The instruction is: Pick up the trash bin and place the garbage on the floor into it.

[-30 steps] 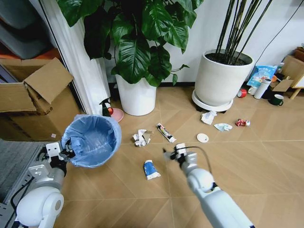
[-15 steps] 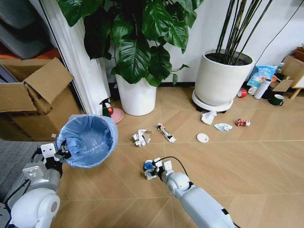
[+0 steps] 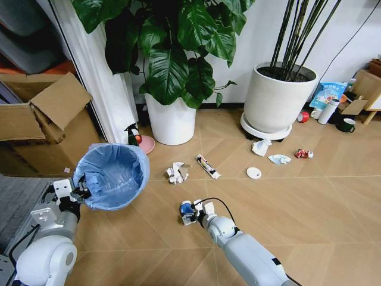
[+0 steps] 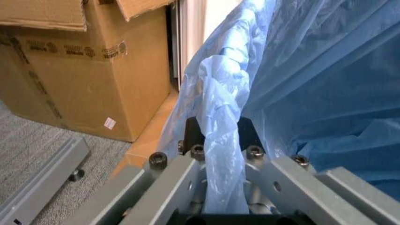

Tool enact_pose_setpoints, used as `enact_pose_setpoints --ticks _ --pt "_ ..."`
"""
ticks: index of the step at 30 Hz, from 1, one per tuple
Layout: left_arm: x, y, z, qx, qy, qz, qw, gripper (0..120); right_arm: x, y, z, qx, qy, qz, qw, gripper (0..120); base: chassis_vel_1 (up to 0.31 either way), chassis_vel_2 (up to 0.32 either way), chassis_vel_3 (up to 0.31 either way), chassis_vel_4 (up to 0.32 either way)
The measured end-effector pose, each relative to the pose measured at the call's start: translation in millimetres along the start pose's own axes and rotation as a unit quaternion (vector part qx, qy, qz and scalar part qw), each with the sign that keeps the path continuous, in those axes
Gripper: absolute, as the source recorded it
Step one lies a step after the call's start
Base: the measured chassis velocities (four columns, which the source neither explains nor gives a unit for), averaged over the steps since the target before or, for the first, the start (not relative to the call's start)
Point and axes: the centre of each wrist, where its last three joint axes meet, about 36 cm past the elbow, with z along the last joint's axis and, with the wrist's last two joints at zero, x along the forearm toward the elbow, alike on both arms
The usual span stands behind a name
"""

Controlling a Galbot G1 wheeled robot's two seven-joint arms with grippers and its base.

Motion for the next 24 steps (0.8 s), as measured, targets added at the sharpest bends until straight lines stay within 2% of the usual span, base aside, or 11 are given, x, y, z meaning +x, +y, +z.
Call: enact_pose_setpoints --ticks 3,4,7,8,11,12,16,17,20,24 --pt "-0.2 -0.4 0.1 -0.001 0.001 0.001 1.0000 0 -2.0 0.6 4.3 -0.004 0.001 -0.001 1.000 73 0.000 0.000 0.000 0.000" --pt "-0.2 -0.4 0.1 -0.001 0.001 0.001 1.0000 0 -2.0 0.6 4.3 -0.004 0.001 -0.001 1.000 73 0.000 0.000 0.000 0.000" --pt "0.0 -1.3 0.7 -0.001 0.002 0.002 1.0000 0 -2.9 1.4 9.4 -0.008 0.003 -0.001 1.000 59 0.000 0.000 0.000 0.000" --pt "0.0 -1.3 0.7 -0.001 0.002 0.002 1.0000 0 -2.9 1.4 9.4 -0.008 0.003 -0.001 1.000 59 0.000 0.000 0.000 0.000" --pt "0.7 -2.3 1.6 -0.001 0.004 0.004 1.0000 0 -4.4 0.7 12.2 -0.012 0.004 0.002 1.000 43 0.000 0.000 0.000 0.000" --pt "0.7 -2.3 1.6 -0.001 0.004 0.004 1.0000 0 -4.4 0.7 12.2 -0.012 0.004 0.002 1.000 43 0.000 0.000 0.000 0.000" --pt "1.3 -2.5 0.2 -0.003 0.002 0.004 1.0000 0 -5.6 -2.4 13.5 -0.015 0.004 0.006 1.000 26 0.000 0.000 0.000 0.000" --pt "1.3 -2.5 0.2 -0.003 0.002 0.004 1.0000 0 -5.6 -2.4 13.5 -0.015 0.004 0.006 1.000 26 0.000 0.000 0.000 0.000" --pt "2.3 -2.7 -0.1 -0.003 0.002 0.005 1.0000 0 -6.2 -3.0 13.3 -0.018 0.002 0.010 1.000 11 0.000 0.000 0.000 0.000" --pt "3.0 -2.6 -0.5 -0.005 0.003 0.005 1.0000 0 -5.3 -3.7 12.3 -0.023 -0.001 0.017 1.000 3 0.000 0.000 0.000 0.000"
